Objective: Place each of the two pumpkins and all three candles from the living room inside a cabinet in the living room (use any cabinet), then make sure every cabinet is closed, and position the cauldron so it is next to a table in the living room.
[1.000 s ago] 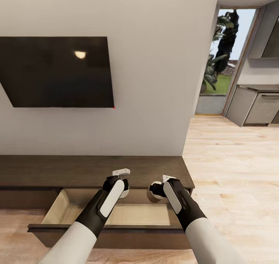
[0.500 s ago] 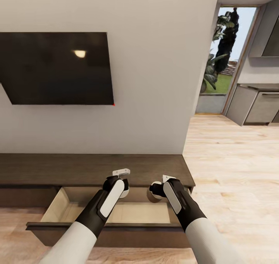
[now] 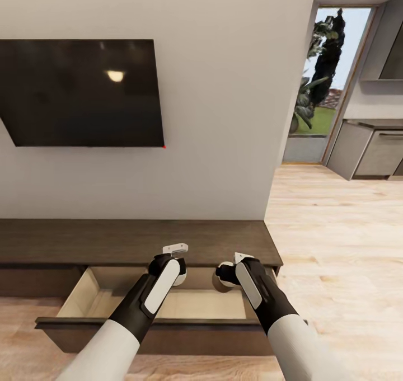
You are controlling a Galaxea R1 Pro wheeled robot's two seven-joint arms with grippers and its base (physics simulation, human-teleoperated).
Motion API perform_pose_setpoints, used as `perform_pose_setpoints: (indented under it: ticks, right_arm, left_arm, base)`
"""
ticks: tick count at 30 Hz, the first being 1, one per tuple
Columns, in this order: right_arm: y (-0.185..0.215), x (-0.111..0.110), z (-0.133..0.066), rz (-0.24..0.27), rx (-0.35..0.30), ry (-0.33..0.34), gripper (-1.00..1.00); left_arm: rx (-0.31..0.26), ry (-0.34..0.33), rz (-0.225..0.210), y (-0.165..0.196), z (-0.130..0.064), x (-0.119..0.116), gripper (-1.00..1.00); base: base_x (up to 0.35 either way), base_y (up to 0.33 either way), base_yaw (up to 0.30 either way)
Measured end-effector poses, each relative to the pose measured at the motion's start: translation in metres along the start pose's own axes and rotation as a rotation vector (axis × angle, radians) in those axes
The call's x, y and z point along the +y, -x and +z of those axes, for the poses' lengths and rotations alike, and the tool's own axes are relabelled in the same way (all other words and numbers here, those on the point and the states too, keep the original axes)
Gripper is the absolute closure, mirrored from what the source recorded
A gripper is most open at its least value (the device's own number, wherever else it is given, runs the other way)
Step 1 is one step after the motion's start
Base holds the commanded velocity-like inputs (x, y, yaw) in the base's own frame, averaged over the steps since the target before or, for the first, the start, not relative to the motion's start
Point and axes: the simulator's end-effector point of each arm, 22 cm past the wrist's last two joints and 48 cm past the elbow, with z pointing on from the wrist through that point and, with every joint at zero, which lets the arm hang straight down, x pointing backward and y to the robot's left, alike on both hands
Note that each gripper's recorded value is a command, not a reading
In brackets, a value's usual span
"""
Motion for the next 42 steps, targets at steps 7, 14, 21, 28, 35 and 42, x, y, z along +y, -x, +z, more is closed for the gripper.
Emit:
perform_pose_setpoints:
  ticks: [7,14,21,28,35,42]
  right_arm:
    - [-0.007,-0.004,0.010,-0.003,-0.002,-0.005,1.00]
    - [-0.015,-0.007,0.021,-0.003,-0.003,-0.006,1.00]
    - [-0.023,-0.010,0.031,-0.004,-0.004,-0.006,1.00]
    - [-0.031,-0.013,0.042,-0.005,-0.005,-0.008,1.00]
    - [-0.039,-0.017,0.053,-0.004,-0.008,-0.008,1.00]
    - [-0.047,-0.020,0.063,-0.004,-0.012,-0.009,1.00]
  left_arm:
    - [-0.001,-0.001,0.000,-0.008,0.010,0.001,1.00]
    - [-0.005,-0.002,-0.004,-0.017,0.020,0.002,1.00]
    - [-0.007,0.004,-0.004,-0.025,0.030,0.004,1.00]
    - [-0.010,0.011,-0.003,-0.035,0.041,0.006,1.00]
    - [-0.010,0.017,0.000,-0.045,0.052,0.009,1.00]
    - [-0.042,0.009,-0.018,-0.051,0.061,0.005,1.00]
  base:
    - [0.000,0.000,0.000]
    - [0.000,0.000,0.000]
    - [0.000,0.000,0.000]
    - [0.000,0.000,0.000]
    - [0.000,0.000,0.000]
    - [0.000,0.000,0.000]
